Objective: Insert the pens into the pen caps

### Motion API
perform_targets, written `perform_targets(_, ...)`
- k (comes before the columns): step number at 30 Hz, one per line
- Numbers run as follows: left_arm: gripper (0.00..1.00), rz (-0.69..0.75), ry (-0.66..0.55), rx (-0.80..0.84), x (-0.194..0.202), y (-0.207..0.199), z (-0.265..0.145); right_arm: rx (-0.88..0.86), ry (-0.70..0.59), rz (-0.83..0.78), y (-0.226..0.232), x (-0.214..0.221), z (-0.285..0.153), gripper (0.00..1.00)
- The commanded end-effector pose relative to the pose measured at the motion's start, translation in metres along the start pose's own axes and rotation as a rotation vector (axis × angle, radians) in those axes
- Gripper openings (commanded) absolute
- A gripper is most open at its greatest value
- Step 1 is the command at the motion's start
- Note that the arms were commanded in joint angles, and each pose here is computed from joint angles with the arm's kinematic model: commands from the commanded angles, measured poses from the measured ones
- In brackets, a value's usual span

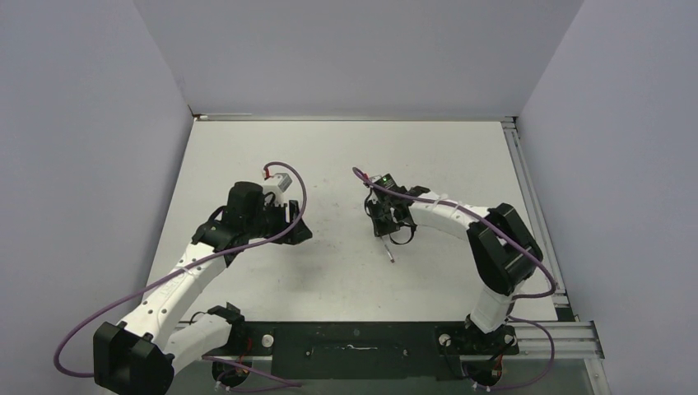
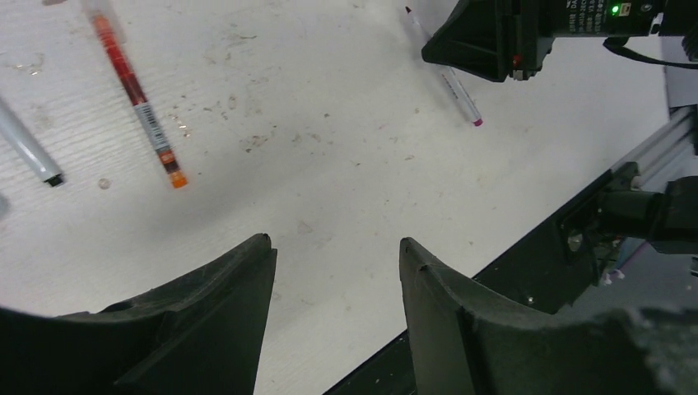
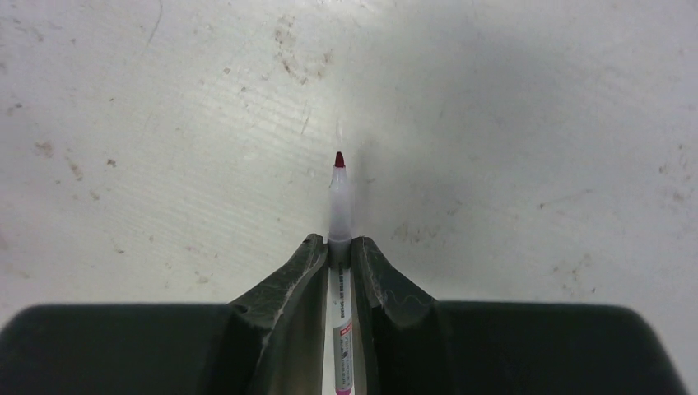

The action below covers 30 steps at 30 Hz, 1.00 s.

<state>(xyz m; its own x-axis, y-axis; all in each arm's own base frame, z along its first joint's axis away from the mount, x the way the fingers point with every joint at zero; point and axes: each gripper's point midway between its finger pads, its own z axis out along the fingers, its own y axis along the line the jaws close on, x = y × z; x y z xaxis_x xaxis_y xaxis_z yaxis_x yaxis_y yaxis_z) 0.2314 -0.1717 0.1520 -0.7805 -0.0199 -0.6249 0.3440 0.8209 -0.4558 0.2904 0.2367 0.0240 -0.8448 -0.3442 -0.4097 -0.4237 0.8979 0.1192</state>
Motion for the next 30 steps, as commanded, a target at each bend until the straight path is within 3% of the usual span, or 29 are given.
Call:
perform_targets(1, 0.55, -0.006, -0.045, 0.179, -0.013, -0.033, 0.000, -0.061, -0.195, 0.138, 0.016, -0.034, -0.044, 0.05)
perform_targets(15, 0.58, -0.106, -0.066, 0.541, -0.017, -0.096, -0.014, -0.466, -0.564, 0.363, 0.082, -0.071, -0.167, 0.05)
perform_targets(30, 0.65, -0.136, -0.198, 0.840, -0.036, -0.153, -0.048, -0.832, -0.750, 0.404, 0.139, -0.086, -0.256, 0.05)
